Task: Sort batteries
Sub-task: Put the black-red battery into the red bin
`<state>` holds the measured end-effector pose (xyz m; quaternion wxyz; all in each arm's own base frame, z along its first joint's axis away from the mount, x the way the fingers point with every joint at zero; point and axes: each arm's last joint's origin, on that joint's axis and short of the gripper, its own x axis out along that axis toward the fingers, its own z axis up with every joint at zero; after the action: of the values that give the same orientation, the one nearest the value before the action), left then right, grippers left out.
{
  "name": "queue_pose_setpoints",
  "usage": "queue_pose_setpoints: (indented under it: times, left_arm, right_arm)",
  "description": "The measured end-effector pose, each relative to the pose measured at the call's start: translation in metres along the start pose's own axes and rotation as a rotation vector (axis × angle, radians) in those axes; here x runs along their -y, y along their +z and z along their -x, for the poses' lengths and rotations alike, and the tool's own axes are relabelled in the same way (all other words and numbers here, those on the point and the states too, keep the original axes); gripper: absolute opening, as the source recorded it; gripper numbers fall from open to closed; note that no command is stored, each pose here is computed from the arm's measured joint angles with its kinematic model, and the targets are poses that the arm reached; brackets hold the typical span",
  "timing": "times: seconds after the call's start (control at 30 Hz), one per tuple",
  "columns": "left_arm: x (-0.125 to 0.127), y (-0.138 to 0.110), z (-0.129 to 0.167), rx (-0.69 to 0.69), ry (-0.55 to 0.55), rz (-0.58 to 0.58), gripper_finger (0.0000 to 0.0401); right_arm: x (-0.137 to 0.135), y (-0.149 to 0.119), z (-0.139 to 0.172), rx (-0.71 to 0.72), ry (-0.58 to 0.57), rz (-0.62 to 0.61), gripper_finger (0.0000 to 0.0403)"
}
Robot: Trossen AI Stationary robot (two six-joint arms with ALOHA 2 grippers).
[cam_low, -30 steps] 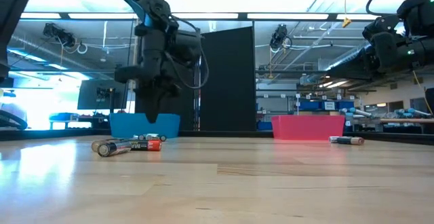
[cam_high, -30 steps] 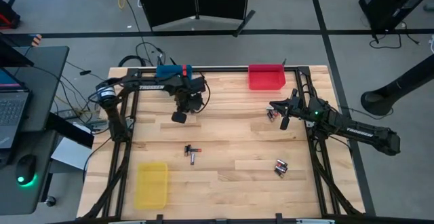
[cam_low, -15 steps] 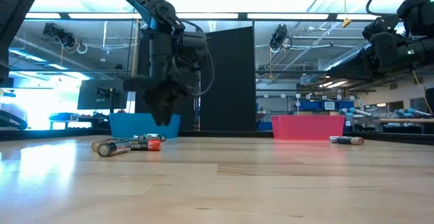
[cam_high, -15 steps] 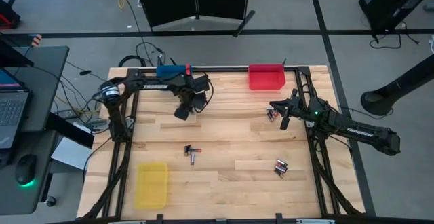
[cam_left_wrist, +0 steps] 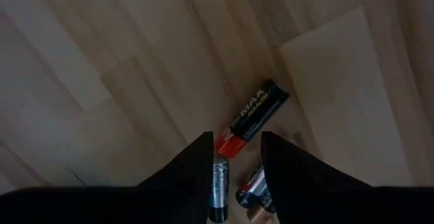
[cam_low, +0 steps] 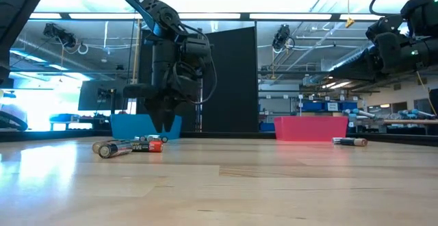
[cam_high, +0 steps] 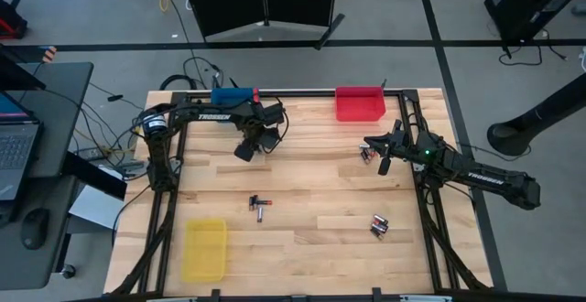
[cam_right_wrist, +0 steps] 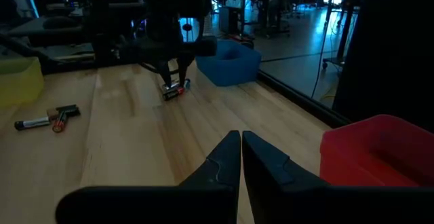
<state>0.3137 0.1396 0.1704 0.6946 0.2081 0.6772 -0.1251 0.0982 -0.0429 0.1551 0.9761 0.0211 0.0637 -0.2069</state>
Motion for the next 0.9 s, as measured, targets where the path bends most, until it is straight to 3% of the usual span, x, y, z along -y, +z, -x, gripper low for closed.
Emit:
queue_pose_setpoints:
  times: [0.37,0.9]
  left_arm:
    - [0.000,0.000,0.000,0.000,0.004,-0.020,0.0132]
    - [-0.002,0.003,-0.023,-0.066,-0.021,-0.047,0.0130]
  right_arm:
    - [0.000,0.000,0.000,0.000,0.001,0.000,0.0028]
    - [0.000,0.000,0.000,0.001,0.000,0.000,0.0028]
